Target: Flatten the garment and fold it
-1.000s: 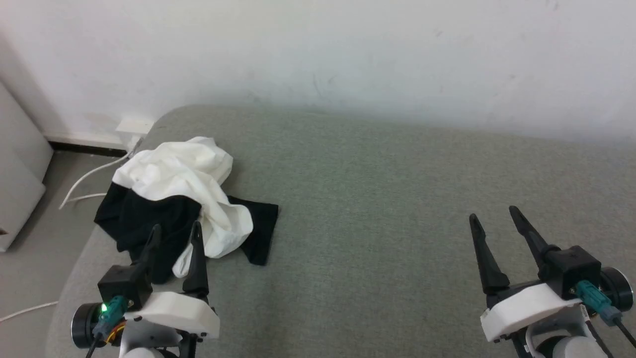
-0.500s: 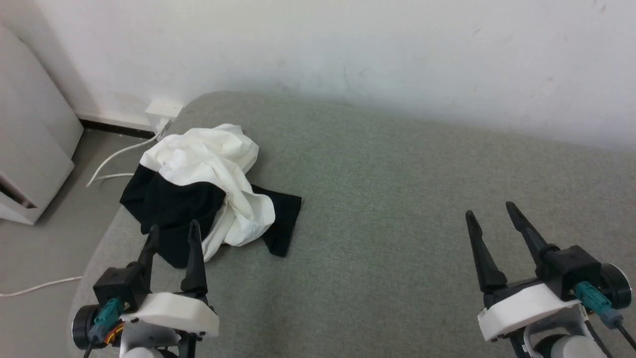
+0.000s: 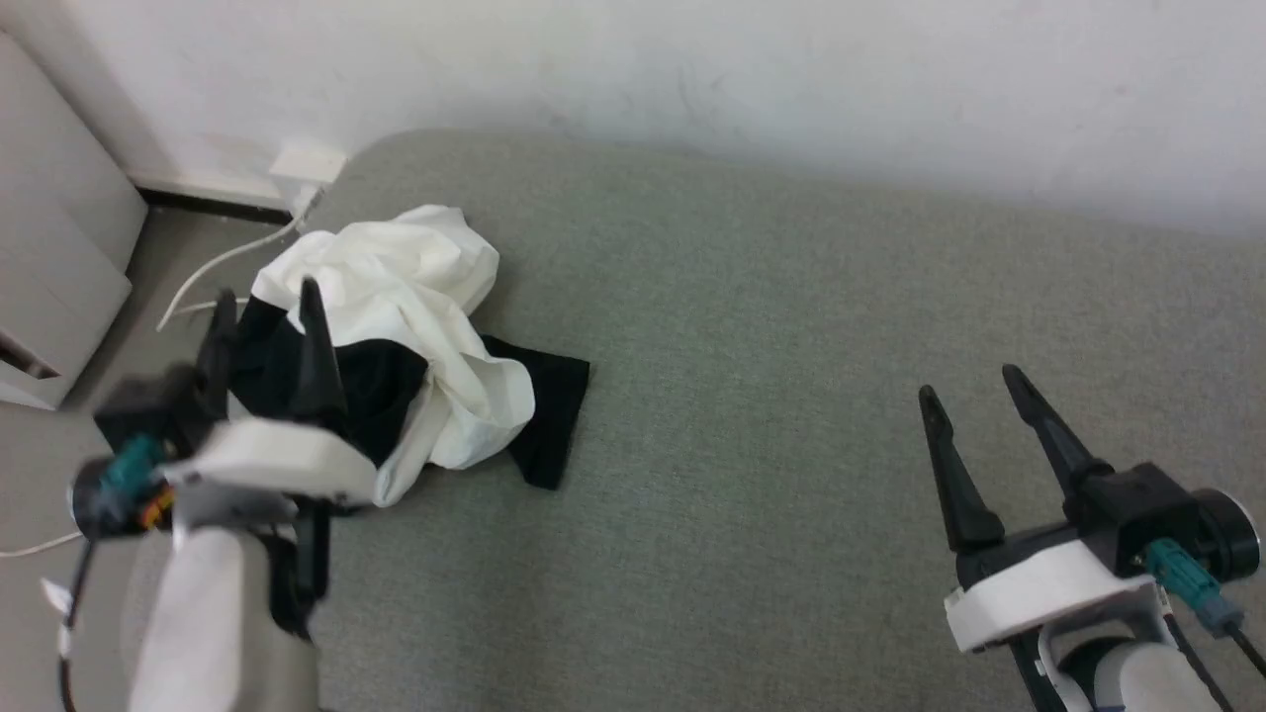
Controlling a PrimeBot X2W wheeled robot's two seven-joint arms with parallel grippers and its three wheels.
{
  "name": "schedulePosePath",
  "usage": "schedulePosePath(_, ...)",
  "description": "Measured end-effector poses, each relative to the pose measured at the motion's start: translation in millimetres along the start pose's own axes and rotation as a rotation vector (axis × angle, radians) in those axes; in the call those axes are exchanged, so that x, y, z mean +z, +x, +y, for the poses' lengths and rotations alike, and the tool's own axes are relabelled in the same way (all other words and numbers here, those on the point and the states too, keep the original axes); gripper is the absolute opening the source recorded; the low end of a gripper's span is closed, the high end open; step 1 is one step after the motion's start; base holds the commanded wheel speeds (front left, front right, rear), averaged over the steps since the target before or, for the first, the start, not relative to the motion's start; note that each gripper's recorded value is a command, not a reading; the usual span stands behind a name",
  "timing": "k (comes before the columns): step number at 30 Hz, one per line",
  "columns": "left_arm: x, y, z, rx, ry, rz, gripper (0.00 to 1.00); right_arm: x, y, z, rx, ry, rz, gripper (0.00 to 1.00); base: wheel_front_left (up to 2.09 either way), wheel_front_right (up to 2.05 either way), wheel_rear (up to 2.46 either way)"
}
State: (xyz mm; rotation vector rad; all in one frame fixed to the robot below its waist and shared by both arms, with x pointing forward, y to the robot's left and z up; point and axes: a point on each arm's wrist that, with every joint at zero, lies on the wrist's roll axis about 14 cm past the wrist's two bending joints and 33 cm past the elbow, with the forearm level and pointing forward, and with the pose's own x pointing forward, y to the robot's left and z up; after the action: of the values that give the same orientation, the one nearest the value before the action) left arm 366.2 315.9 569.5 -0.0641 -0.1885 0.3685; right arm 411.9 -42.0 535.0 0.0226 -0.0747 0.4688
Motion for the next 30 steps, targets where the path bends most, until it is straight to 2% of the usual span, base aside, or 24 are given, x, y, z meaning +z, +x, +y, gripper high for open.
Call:
schedulePosePath(6,-21,47,1,-0.023,0.03,0.14,1.0,-12,7,-10,-0.02,0.01,0.025,1.0,0.0,0.0,0.0)
schedulePosePath(11,-68,65,3,-0.035,0.045,0.376,1.0,-22,11,-20,-0.041,0.02,0.039,1.0,0.0,0.0,0.0)
schedulePosePath(18,-146,54,18,0.002,0.048,0.749,1.0,-37,13,-35,-0.078,0.034,0.059,1.0,0.0,0.0,0.0)
schedulePosePath(24,-194,37,25,0.038,0.032,0.992,1.0,-52,15,-45,-0.101,0.051,0.081,1.0,0.0,0.0,0.0)
schedulePosePath(28,-206,37,26,0.046,0.03,1.104,1.0,-60,14,-48,-0.108,0.063,0.093,1.0,0.0,0.0,0.0)
schedulePosePath(29,-208,38,26,0.045,0.028,1.122,0.55,-62,14,-49,-0.11,0.064,0.098,1.0,0.0,0.0,0.0)
schedulePosePath(30,-209,38,27,0.048,0.024,1.138,0.0,-63,14,-49,-0.112,0.066,0.101,1.0,0.0,0.0,0.0)
